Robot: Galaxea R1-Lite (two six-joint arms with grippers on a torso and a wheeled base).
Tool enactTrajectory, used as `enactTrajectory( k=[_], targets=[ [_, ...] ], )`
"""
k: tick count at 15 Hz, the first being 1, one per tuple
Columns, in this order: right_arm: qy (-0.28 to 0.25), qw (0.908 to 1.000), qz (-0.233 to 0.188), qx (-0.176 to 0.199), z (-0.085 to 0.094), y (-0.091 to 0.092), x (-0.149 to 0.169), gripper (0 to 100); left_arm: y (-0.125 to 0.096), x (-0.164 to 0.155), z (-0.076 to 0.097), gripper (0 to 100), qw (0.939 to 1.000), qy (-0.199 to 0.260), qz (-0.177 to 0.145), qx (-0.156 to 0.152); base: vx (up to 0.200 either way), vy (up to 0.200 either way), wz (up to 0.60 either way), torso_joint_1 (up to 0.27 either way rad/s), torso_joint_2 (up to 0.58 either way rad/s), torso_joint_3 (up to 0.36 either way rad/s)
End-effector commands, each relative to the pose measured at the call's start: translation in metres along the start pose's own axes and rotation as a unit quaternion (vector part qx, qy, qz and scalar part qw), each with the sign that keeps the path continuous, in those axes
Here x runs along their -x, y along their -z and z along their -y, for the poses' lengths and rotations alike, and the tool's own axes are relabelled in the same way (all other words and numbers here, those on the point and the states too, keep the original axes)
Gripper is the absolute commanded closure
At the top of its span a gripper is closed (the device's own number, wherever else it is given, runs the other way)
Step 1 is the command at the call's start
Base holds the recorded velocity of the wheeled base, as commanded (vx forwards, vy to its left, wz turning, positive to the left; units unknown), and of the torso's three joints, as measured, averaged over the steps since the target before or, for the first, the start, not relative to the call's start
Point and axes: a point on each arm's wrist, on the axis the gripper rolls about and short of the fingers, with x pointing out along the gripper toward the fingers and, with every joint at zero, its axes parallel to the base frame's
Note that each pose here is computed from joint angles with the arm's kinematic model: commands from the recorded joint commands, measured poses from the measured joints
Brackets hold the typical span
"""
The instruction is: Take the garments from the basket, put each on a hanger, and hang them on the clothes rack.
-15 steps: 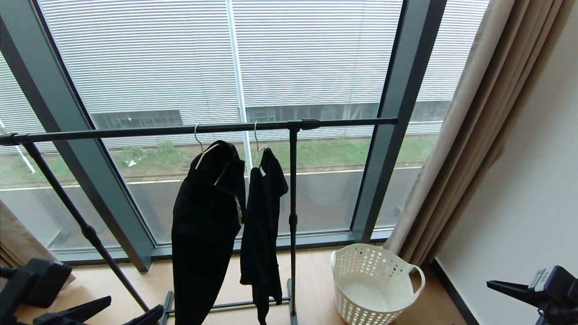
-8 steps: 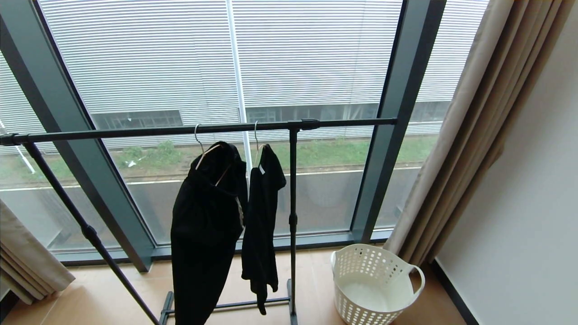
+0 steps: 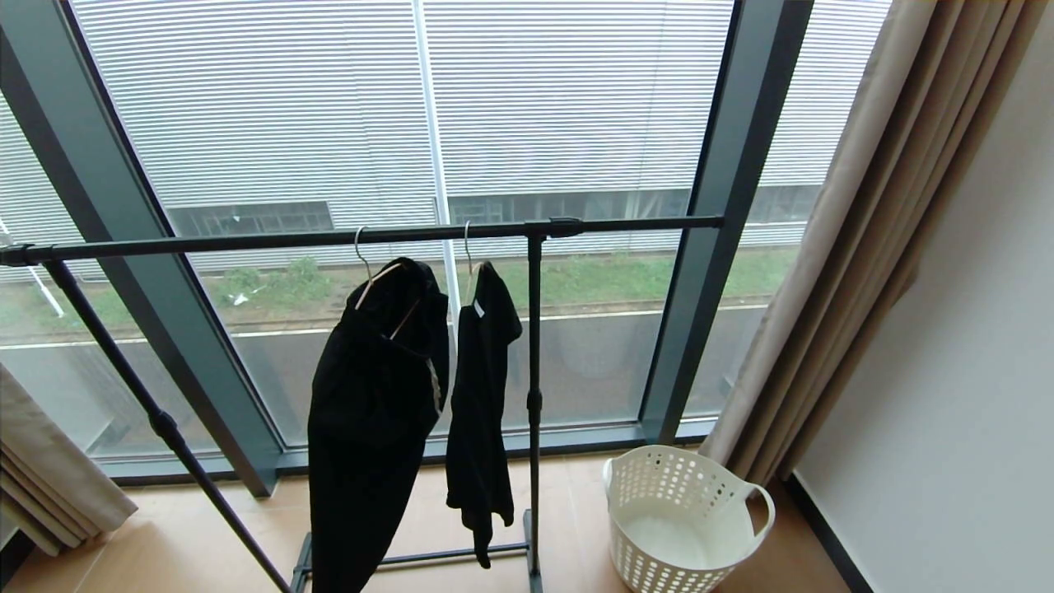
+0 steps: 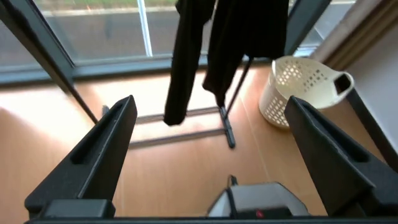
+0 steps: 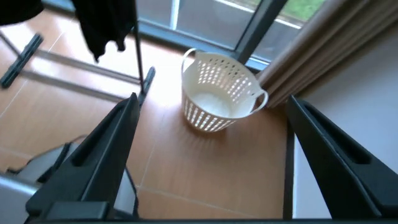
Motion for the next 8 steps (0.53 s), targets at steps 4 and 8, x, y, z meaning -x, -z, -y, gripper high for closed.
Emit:
enactTrajectory(
  k=[4,8],
  targets=[
    [0.098,0.9907,0.091,-0.025,-0.004,0.006,0.016,0,0.007,0.005,0.002,0,0.9933,-0.111,0.032,0.008,0.000,0.000,0.00,0.000,0.00,0.000],
    [0.036,0.9922,0.117,-0.024,-0.008,0.007,0.020,0,0.011,0.011,0.004,0,0.9917,-0.100,0.078,0.019,0.000,0.000,0.00,0.000,0.00,0.000]
  ],
)
